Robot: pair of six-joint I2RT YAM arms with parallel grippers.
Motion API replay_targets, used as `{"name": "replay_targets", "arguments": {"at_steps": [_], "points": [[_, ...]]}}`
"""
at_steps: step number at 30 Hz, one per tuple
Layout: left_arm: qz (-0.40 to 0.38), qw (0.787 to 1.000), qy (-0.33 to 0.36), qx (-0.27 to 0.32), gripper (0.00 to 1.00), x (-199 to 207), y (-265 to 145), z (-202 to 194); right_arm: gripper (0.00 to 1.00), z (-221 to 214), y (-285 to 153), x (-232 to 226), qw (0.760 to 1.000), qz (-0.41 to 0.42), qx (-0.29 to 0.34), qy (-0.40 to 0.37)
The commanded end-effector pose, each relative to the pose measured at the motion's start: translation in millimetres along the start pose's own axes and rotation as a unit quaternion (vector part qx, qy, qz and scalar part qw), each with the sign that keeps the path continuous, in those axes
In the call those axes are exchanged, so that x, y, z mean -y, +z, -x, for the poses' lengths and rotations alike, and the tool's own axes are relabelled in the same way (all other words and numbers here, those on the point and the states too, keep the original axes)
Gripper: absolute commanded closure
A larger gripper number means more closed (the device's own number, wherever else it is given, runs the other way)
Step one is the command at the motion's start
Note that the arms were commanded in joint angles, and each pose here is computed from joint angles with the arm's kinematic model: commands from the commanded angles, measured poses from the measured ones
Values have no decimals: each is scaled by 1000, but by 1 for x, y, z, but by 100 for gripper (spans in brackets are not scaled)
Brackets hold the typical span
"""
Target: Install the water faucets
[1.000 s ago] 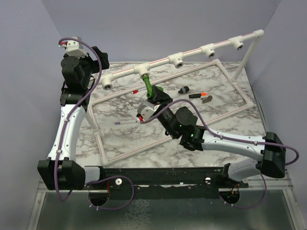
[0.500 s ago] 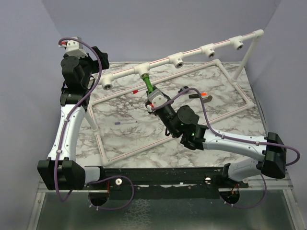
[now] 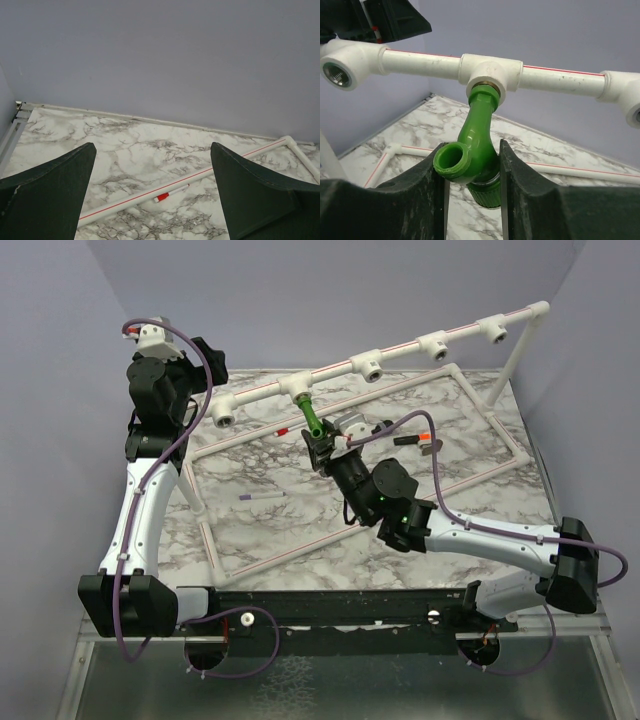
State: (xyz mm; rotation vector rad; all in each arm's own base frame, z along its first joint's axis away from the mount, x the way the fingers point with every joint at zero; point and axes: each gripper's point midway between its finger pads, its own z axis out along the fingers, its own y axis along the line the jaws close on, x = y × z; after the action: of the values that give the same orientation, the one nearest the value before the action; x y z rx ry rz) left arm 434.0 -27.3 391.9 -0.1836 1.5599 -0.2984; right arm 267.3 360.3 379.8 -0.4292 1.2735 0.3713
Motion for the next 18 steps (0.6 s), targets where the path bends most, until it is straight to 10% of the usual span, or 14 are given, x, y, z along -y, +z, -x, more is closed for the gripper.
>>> {"name": "replay_targets", "arguments": {"at_steps": [1,10,18], "points": [[29,988,-18,-152,2,-22,-11,-96,99,49,-6,-4,938,-24,50,343],[28,988,-17,-149,2,-21,-12,-94,99,38,-9,-4,874,-49,49,480],[28,989,-16,-146,2,-21,-13,-92,99,35,-3,-10,901,-43,37,431]]}}
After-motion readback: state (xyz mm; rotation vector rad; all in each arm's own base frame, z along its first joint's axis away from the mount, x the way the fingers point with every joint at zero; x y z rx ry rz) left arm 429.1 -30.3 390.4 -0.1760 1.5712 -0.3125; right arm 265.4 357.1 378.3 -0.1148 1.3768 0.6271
